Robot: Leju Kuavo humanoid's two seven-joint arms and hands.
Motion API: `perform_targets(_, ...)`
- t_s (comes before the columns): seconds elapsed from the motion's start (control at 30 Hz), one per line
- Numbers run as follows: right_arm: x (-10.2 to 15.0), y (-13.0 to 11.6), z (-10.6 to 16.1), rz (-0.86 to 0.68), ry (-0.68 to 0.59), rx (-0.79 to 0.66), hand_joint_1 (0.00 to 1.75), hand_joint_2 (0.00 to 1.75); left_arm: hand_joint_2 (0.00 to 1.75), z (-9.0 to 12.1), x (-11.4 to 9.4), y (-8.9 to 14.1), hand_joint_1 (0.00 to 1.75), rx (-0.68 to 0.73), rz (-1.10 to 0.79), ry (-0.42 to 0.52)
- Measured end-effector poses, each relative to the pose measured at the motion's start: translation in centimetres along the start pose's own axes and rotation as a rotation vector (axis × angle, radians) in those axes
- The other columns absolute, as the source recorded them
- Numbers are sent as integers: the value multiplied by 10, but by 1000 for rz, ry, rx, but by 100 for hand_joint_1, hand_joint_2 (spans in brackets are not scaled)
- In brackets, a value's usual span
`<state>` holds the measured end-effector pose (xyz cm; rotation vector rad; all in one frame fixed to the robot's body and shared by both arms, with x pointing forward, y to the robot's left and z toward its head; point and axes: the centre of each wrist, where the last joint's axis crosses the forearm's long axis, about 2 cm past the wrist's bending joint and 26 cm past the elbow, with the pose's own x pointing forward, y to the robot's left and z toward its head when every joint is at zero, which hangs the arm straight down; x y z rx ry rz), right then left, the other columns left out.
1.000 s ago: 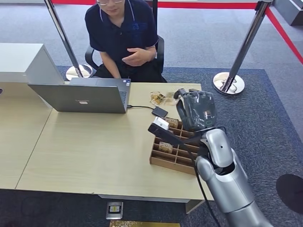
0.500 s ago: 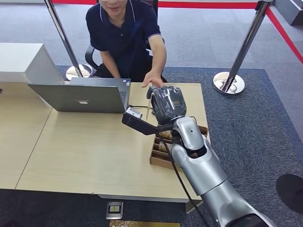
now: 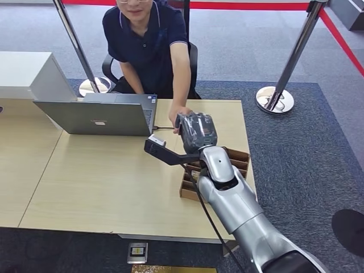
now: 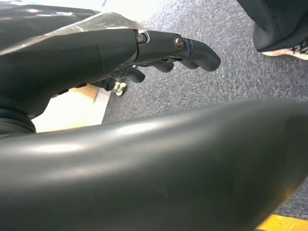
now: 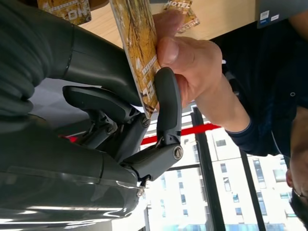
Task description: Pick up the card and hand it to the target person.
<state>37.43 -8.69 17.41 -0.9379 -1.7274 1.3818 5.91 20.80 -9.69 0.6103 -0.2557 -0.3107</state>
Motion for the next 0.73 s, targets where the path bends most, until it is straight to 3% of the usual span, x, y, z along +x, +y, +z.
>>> perform_targets(0.13,-1,4,1,49,29,-11,153,175,0,0,0,0,0,1,1,0)
perform_targets(0.2,0,6,1,65,36,-9,142,175,0,0,0,0,0,2,2,1)
perform_targets(0.33,2,9,2,75,37,-3,13,175,0,-1,0,1,0,4,2,5)
perform_targets(0.37,3,9,2,75,36,-4,2,175,0,-1,0,1,0,4,2,6)
perform_targets(0.6,9,10,1,76,28,-13,0,175,0,-1,-1,1,0,6,1,5)
perform_targets(0.73,10,10,1,83,31,-34,0,0,0,-1,-1,1,0,6,1,4)
